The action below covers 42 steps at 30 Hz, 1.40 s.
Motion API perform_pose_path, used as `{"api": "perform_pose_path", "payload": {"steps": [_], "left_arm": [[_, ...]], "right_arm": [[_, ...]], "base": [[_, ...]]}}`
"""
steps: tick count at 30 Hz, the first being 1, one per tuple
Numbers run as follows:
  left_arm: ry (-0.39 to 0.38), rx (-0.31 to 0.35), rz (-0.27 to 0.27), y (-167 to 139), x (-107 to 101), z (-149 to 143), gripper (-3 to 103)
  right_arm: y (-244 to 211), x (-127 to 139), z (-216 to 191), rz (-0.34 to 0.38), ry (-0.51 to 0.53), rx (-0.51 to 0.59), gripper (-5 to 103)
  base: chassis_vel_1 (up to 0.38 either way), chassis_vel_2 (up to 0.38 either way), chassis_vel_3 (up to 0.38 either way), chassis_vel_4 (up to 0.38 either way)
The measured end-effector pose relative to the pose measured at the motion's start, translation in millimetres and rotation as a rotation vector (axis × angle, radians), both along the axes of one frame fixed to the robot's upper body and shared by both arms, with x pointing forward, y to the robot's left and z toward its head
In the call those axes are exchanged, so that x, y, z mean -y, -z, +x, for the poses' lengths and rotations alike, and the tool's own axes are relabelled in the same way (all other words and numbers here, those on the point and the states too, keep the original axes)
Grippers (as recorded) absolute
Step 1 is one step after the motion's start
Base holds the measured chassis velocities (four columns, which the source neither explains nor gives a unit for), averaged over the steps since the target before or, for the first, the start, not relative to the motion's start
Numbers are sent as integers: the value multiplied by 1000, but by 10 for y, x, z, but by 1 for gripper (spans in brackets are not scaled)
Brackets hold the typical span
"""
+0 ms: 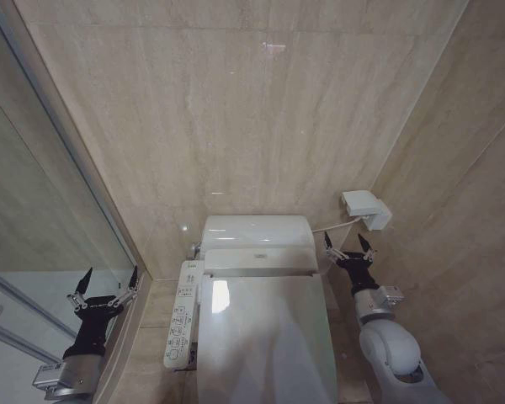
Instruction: Open the toilet lid, clean the toilet bowl with a toilet brush, close the toilet lid, and flush.
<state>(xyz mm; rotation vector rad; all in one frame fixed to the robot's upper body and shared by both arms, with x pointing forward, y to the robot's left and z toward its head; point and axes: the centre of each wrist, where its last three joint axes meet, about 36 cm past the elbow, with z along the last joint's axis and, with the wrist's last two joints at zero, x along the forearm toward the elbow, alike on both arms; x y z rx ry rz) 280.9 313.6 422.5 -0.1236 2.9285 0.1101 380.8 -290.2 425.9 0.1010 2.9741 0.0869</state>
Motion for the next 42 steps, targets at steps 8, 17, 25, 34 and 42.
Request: {"api": "perform_pose_path", "payload": {"steps": [8,17,25,34,42], "left_arm": [[0,0,0,0,0,1,100],[0,0,0,0,1,0,100],[0,0,0,1,1,0,100],[0,-1,-1,2,1,-2,100],[0,0,-1,-1,1,2,100]], "right_arm": [[0,0,0,0,0,0,100],[0,0,0,0,0,0,100],[0,1,0,0,0,0,100],[1,0,-1,0,0,0,100],[-1,0,1,0,0,0,100]], "base": [[0,0,0,0],[116,-121,-117,127],[254,-245,-256,251],[251,-266,-250,265],[45,-53,-70,52]]}}
